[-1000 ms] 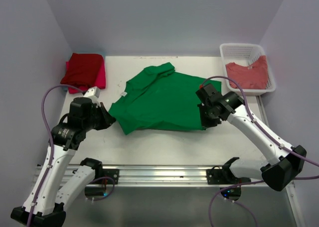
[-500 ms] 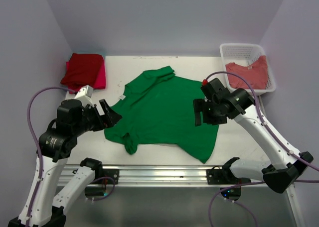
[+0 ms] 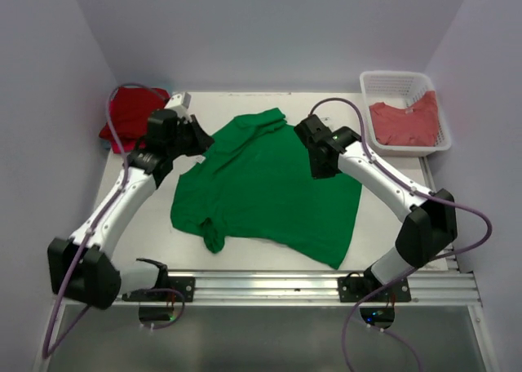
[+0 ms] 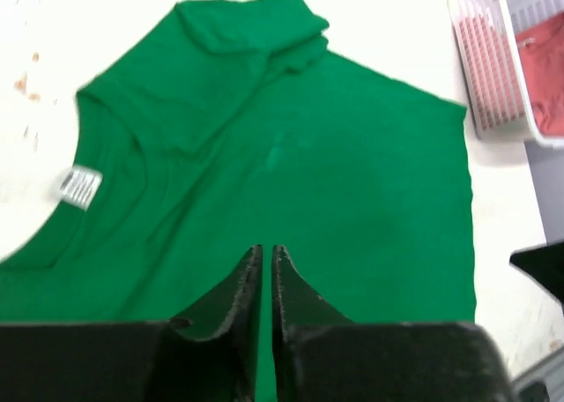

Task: Fold and stack the t-shirts
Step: Flatten out the tshirt

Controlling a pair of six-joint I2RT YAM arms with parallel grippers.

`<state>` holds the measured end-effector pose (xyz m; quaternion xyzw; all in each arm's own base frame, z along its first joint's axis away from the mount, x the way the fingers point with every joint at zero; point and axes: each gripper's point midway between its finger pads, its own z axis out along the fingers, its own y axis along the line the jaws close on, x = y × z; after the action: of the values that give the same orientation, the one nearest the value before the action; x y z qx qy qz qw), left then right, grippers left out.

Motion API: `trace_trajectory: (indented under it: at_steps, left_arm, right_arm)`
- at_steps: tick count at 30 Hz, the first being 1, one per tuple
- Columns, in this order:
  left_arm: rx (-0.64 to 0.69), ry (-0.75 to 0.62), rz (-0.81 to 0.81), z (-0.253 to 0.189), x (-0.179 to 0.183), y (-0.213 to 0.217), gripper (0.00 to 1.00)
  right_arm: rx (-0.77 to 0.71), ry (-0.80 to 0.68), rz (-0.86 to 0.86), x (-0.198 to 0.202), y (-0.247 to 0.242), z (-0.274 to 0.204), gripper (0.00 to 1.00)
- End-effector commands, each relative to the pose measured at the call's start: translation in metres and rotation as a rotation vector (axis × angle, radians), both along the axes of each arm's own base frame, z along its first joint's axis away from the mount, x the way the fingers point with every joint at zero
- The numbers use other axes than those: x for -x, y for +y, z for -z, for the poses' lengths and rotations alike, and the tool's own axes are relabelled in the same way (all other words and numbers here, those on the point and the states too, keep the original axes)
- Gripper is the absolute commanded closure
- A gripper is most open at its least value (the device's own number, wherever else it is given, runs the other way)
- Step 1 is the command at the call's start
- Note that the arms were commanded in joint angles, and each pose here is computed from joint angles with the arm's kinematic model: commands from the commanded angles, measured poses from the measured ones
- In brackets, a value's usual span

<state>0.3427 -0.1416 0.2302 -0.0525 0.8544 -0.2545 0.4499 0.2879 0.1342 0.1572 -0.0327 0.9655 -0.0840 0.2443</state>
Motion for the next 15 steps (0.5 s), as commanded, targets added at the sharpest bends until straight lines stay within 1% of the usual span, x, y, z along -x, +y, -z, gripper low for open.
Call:
trace_trajectory:
  at_steps: [1, 2, 3, 4, 5, 6, 7, 8, 9, 10, 11, 12, 13, 14, 15]
  left_arm:
    - [-0.001, -0.213, 0.032, -0.042, -0.07, -0.018, 0.94]
    - [-0.015, -0.204, 0.03, -0.037, -0.082, -0.019, 0.99]
    - [-0.021, -0.189, 0.029, -0.026, -0.102, -0.024, 1.0]
    - [-0.019, -0.178, 0.033, -0.019, -0.111, -0.028, 1.0]
    - [-0.007, -0.188, 0.052, -0.021, -0.122, -0.034, 1.0]
    - [-0.018, -0.145, 0.063, 0.005, -0.136, -0.039, 1.0]
    - [-0.022, -0.126, 0.07, 0.015, -0.144, -0.042, 1.0]
    - [-0.023, -0.133, 0.064, 0.012, -0.157, -0.044, 1.0]
    - [-0.048, -0.07, 0.063, 0.043, -0.167, -0.044, 1.0]
    - [-0.056, -0.053, 0.064, 0.053, -0.173, -0.044, 1.0]
    - [-0.056, -0.058, 0.063, 0.051, -0.184, -0.046, 1.0]
    - [-0.066, 0.008, 0.051, 0.08, -0.19, -0.041, 1.0]
    - [-0.064, 0.025, 0.049, 0.089, -0.194, -0.04, 1.0]
    - [-0.058, 0.025, 0.038, 0.087, -0.204, -0.037, 1.0]
    - [-0.071, 0.09, 0.031, 0.113, -0.206, -0.034, 1.0]
  right_arm:
    - [0.024, -0.215, 0.078, -0.058, -0.005, -0.028, 1.0]
    - [0.023, -0.192, 0.088, -0.063, -0.004, -0.02, 1.0]
    - [0.005, -0.188, 0.107, -0.068, -0.005, -0.016, 1.0]
    - [-0.019, -0.209, 0.117, -0.076, -0.002, -0.014, 1.0]
    - [-0.026, -0.195, 0.124, -0.078, -0.002, -0.007, 1.0]
    - [-0.029, -0.168, 0.14, -0.081, -0.005, 0.001, 1.0]
    - [-0.038, -0.158, 0.143, -0.084, -0.005, 0.005, 1.0]
    - [-0.045, -0.149, 0.155, -0.087, -0.008, 0.01, 1.0]
    - [-0.044, -0.134, 0.162, -0.089, -0.009, 0.016, 1.0]
    - [-0.052, -0.126, 0.161, -0.09, -0.01, 0.017, 1.0]
    - [-0.064, -0.126, 0.169, -0.093, -0.012, 0.018, 1.0]
    - [-0.068, -0.13, 0.171, -0.094, -0.012, 0.019, 1.0]
    - [-0.075, -0.132, 0.169, -0.096, -0.012, 0.019, 1.0]
    - [-0.083, -0.137, 0.171, -0.097, -0.012, 0.017, 1.0]
    - [-0.086, -0.137, 0.166, -0.097, -0.011, 0.017, 1.0]
